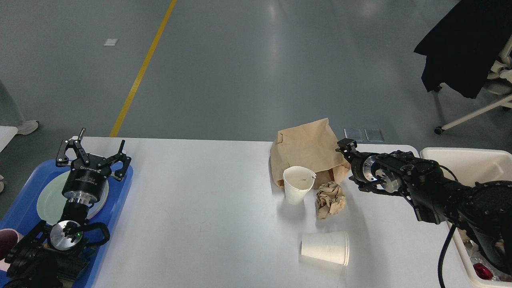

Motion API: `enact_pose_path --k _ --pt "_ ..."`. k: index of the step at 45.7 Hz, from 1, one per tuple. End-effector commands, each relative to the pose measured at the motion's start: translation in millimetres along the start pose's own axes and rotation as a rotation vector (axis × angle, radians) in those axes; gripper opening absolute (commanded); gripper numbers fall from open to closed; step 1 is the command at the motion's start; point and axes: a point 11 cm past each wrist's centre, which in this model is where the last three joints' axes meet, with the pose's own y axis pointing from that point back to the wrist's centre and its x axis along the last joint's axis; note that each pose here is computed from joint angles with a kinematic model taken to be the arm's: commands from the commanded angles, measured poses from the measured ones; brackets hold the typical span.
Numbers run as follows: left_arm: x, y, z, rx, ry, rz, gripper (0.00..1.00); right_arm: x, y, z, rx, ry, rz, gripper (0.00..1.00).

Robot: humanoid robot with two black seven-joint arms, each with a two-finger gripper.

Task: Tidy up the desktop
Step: 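Reach the right gripper to the top of the brown paper bag, then grasp the brown paper bag and lift it off the table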

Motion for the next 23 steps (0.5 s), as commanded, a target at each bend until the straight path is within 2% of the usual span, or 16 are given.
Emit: enact_pose_path --k 1,8,15,19,23 --pt "0.1 0.1 0.1 0.000 0.000 0.000 0.96 -14.2 -4.4 -6.1 0.010 0.009 -0.003 1.00" --pt "0.1 0.1 0.1 0.000 0.000 0.000 0.96 -13.6 -5.8 -2.2 0.006 0.003 0.009 1.00" --pt "0.1 0.1 0.1 0.000 0.000 0.000 0.96 -12.0 -6.0 -2.2 0.018 -0.001 0.023 0.89" --pt "0.0 0.0 -0.7 0.000 0.001 0.000 0.96 -13.9 -6.1 -3.5 0.026 -0.006 0.016 0.70" --pt "0.1 0.1 0.1 0.000 0.000 0.000 0.96 -15.7 -6.4 -3.9 0.026 -0.005 0.013 0.55"
